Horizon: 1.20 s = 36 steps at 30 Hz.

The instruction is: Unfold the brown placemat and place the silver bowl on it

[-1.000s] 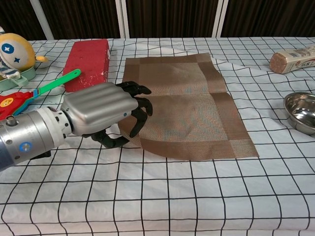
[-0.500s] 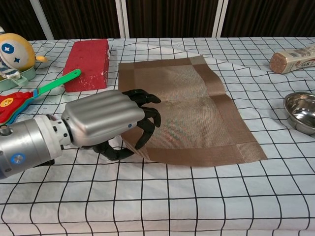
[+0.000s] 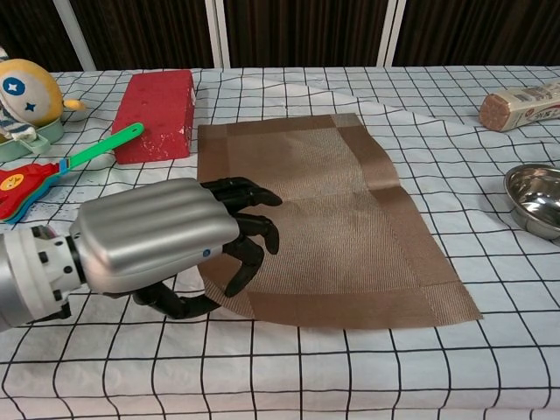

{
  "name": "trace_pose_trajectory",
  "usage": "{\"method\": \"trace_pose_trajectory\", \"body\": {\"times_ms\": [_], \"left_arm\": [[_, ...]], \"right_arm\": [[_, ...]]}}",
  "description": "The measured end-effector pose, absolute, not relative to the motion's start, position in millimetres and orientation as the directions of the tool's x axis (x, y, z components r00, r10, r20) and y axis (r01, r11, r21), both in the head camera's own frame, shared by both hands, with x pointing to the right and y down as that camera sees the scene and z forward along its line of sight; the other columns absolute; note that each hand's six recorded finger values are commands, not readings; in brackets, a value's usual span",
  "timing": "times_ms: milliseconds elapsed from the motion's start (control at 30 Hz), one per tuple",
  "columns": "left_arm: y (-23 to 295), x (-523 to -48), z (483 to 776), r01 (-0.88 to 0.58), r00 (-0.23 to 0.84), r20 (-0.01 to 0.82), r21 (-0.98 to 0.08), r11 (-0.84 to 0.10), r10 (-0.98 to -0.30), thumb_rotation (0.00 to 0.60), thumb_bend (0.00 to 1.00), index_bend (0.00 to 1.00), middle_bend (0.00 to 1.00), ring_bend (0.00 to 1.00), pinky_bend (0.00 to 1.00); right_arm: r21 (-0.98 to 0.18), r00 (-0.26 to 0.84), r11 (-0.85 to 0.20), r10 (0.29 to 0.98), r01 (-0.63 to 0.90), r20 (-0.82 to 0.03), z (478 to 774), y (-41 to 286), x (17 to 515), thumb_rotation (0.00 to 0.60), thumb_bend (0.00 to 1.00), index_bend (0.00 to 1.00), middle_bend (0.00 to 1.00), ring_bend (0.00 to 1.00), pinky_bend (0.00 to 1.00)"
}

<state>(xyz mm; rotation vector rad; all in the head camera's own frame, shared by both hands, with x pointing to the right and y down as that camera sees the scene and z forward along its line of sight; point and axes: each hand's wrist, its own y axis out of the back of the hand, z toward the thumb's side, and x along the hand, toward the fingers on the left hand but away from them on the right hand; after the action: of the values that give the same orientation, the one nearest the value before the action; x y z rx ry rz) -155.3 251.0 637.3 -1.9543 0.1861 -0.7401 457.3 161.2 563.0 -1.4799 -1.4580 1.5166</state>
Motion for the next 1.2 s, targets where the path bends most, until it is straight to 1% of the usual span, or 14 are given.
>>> {"method": "trace_pose_trajectory", "body": {"times_ms": [267,433,567,733,800,1000,1200], "left_arm": [[256.0,-176.5,620.4,0.169,0.805,0.423,-0.835,-0.523,-0.416,0.6,0.42,0.62,0.26,0.04,0.07],[248.6,-203.0,609.8,0.169,0.785,0.439,-0.831,-0.531,-0.437,0.6,0.42,0.62,0.27,0.04,0.07],[234.9,-233.2,603.2,0.16,0.733,0.46,-0.833,-0.53,-0.501,0.6,0.42,0.62,0.27,0.04,0.07],[213.3,-281.2,601.5,0.13,0.614,0.502,-0.826,-0.549,-0.609,0.6,0.42,0.62,0.27,0.04,0.07],[206.4,-298.4,602.2,0.137,0.574,0.513,-0.829,-0.543,-0.638,0.6,0.42,0.62,0.27,0.04,0.07],[192.4,-331.1,607.7,0.158,0.49,0.533,-0.833,-0.53,-0.69,0.6,0.42,0.62,0.27,0.04,0.07],[179.8,-350.1,614.2,0.193,0.424,0.533,-0.843,-0.501,-0.732,0.6,0.42,0.62,0.27,0.04,0.07]], "right_arm": [[-0.928,-0.245,-0.245,0.917,0.28,-0.316,562.0,160.6,460.3,0.6,0.08,0.0,0.0,0.01,0.18],[-0.929,-0.244,-0.249,0.916,0.276,-0.318,562.8,160.9,459.7,0.6,0.08,0.0,0.0,0.01,0.18],[-0.929,-0.231,-0.254,0.919,0.271,-0.319,563.8,161.3,456.9,0.6,0.08,0.0,0.0,0.01,0.18],[-0.928,-0.223,-0.262,0.92,0.264,-0.323,565.7,162.5,454.7,0.6,0.08,0.0,0.0,0.01,0.18],[-0.928,-0.222,-0.264,0.92,0.262,-0.324,566.1,162.8,454.2,0.6,0.08,0.0,0.0,0.01,0.18],[-0.927,-0.217,-0.27,0.919,0.259,-0.328,567.2,163.8,452.5,0.6,0.08,0.0,0.0,0.01,0.18],[-0.927,-0.218,-0.268,0.919,0.263,-0.328,566.8,163.9,452.4,0.6,0.08,0.0,0.0,0.01,0.18]]}}
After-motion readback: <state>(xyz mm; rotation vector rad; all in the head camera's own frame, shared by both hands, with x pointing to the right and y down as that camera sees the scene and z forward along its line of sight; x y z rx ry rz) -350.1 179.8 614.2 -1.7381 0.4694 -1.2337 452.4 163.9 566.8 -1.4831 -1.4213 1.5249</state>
